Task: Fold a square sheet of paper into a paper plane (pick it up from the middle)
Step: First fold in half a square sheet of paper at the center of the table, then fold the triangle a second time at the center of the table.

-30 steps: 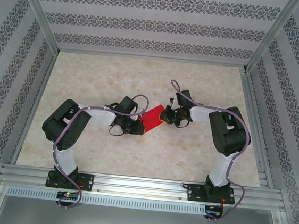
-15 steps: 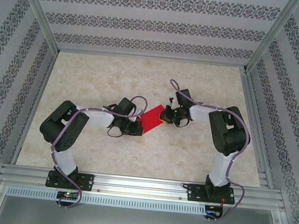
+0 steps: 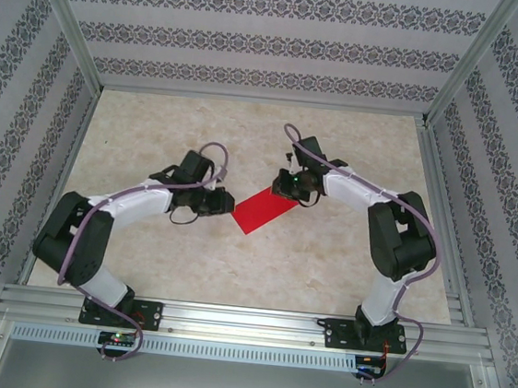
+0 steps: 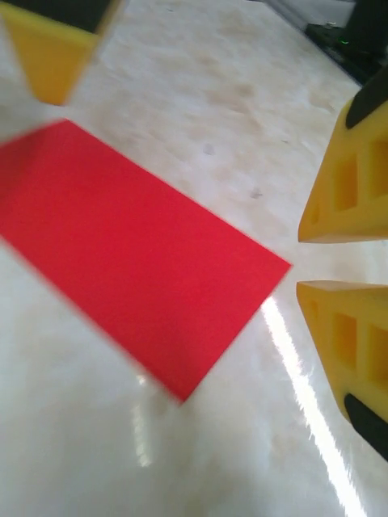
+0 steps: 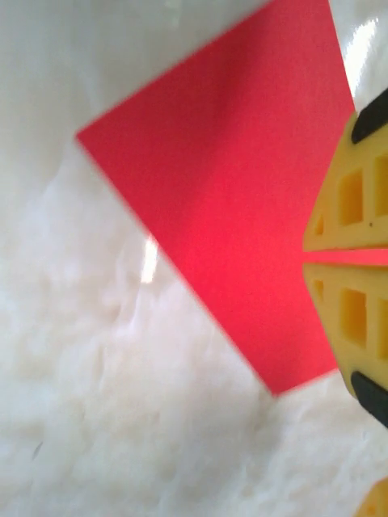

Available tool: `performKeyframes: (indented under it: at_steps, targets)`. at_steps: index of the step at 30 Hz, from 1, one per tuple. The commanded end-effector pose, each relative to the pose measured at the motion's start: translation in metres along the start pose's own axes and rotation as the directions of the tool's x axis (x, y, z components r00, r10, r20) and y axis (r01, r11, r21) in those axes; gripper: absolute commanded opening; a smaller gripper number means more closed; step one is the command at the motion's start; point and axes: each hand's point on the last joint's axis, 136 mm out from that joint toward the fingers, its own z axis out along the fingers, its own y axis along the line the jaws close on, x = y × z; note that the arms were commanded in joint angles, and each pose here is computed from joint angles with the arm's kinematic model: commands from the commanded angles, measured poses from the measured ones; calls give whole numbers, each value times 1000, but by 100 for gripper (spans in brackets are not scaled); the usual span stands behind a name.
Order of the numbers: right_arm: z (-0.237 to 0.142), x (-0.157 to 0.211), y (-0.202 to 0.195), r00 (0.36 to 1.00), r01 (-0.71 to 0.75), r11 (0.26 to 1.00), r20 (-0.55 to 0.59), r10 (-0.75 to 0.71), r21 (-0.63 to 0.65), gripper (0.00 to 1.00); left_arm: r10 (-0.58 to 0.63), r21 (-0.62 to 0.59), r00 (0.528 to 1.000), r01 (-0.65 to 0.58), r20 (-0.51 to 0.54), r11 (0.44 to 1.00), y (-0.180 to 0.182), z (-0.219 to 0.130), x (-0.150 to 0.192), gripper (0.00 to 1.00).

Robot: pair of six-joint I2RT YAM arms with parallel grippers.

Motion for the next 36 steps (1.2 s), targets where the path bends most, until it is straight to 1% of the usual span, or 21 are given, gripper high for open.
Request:
performKeyframes:
  at_steps: [1, 4, 8, 10, 14, 16, 20, 22, 25, 27, 29, 31, 33, 36]
  targets:
    - [-5, 0, 18, 998, 21, 995, 58, -26, 93, 19, -117, -99, 984, 130, 132, 987, 26, -28, -32, 32]
    - [8, 10, 32, 998, 38, 989, 51, -46, 141, 20, -183, -155, 962, 216, 204, 964, 50, -46, -48, 47]
    - [32, 22, 50, 998, 65, 985, 1, -66, 158, 19, -244, -182, 933, 296, 264, 938, 70, -60, -59, 61]
    - [46, 28, 56, 997, 81, 985, -30, -78, 155, 18, -261, -183, 921, 321, 291, 929, 76, -65, -63, 68]
    - [68, 36, 65, 991, 118, 981, -87, -106, 152, 17, -291, -215, 899, 370, 327, 904, 92, -74, -66, 81]
    - [76, 41, 68, 987, 131, 982, -115, -115, 140, 17, -300, -218, 894, 383, 333, 898, 97, -77, -66, 87]
    - [90, 57, 69, 976, 163, 977, -170, -139, 137, 17, -266, -241, 906, 353, 328, 904, 99, -81, -69, 99]
    - [92, 67, 67, 966, 186, 973, -206, -156, 137, 17, -245, -249, 916, 330, 319, 910, 97, -82, -69, 100]
    - [84, 89, 67, 936, 254, 962, -275, -218, 101, 17, -210, -251, 932, 288, 297, 924, 93, -84, -70, 100]
    - [70, 113, 66, 891, 323, 946, -347, -294, 28, 16, -189, -235, 941, 258, 281, 937, 87, -82, -70, 100]
    - [53, 124, 53, 859, 394, 919, -368, -356, 31, 15, -179, -208, 947, 237, 265, 949, 83, -79, -69, 100]
    - [37, 120, 39, 853, 415, 908, -373, -366, 59, 15, -176, -181, 949, 227, 261, 957, 79, -77, -69, 100]
    - [22, 103, 32, 879, 391, 916, -335, -340, 95, 17, -169, -153, 951, 213, 259, 965, 75, -75, -69, 100]
    - [3, 69, 35, 946, 304, 941, -169, -278, 149, 31, -168, -129, 957, 203, 236, 971, 72, -71, -65, 100]
